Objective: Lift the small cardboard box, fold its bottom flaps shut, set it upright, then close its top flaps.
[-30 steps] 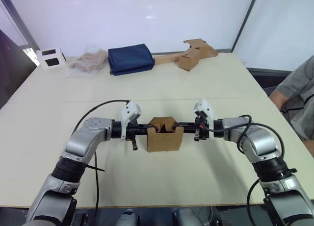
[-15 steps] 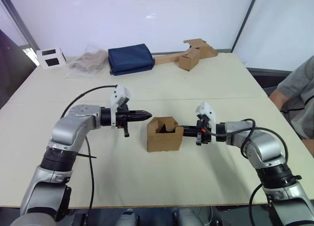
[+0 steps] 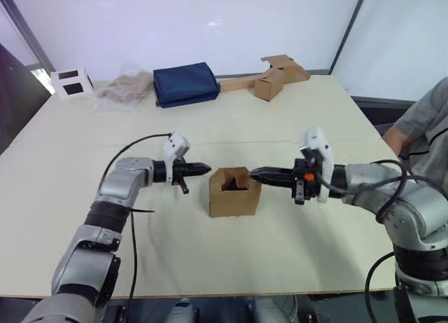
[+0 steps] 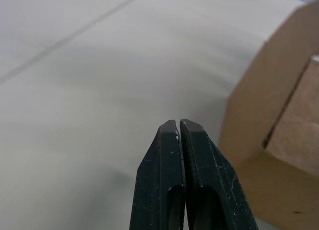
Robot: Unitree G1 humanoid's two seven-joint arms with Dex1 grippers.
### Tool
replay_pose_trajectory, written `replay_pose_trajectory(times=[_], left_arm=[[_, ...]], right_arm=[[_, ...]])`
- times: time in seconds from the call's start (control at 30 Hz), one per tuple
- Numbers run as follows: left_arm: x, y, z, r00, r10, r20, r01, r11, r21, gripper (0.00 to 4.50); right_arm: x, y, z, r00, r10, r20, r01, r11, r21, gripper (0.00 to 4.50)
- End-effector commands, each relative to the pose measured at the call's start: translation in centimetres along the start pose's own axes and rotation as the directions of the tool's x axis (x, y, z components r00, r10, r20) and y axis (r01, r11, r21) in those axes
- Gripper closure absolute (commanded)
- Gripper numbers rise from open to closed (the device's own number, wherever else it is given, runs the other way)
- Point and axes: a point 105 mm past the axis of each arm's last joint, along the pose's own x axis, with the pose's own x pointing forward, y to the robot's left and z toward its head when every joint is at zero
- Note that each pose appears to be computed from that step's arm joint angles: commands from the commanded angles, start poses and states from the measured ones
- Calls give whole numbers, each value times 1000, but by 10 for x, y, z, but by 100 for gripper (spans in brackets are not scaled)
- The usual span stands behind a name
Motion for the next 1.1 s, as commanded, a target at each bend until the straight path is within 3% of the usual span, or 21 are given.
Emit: replay_pose_trajectory(times=[0.03,0.37,0.8,1.0,1.1], left_arm=[[1,-5,6,999,-40,21,40,999,12,442],[1,-15,4,997,-68,35,69,998,-14,442],[-2,-15,5,998,-33,45,34,999,-12,442],[-22,-4,11,998,43,47,-44,999,9,442],[-46,-19,23,995,3,102,1,999,-39,442]], right_arm=[[15,18,-8,999,39,-36,-41,998,-50,450],[31,-8,-24,994,-77,-83,66,990,-124,450],[39,-22,-39,991,-68,-111,55,992,-113,450],[41,-23,-43,992,-62,-113,50,994,-98,450],[41,-25,-43,993,-57,-106,48,995,-93,450]])
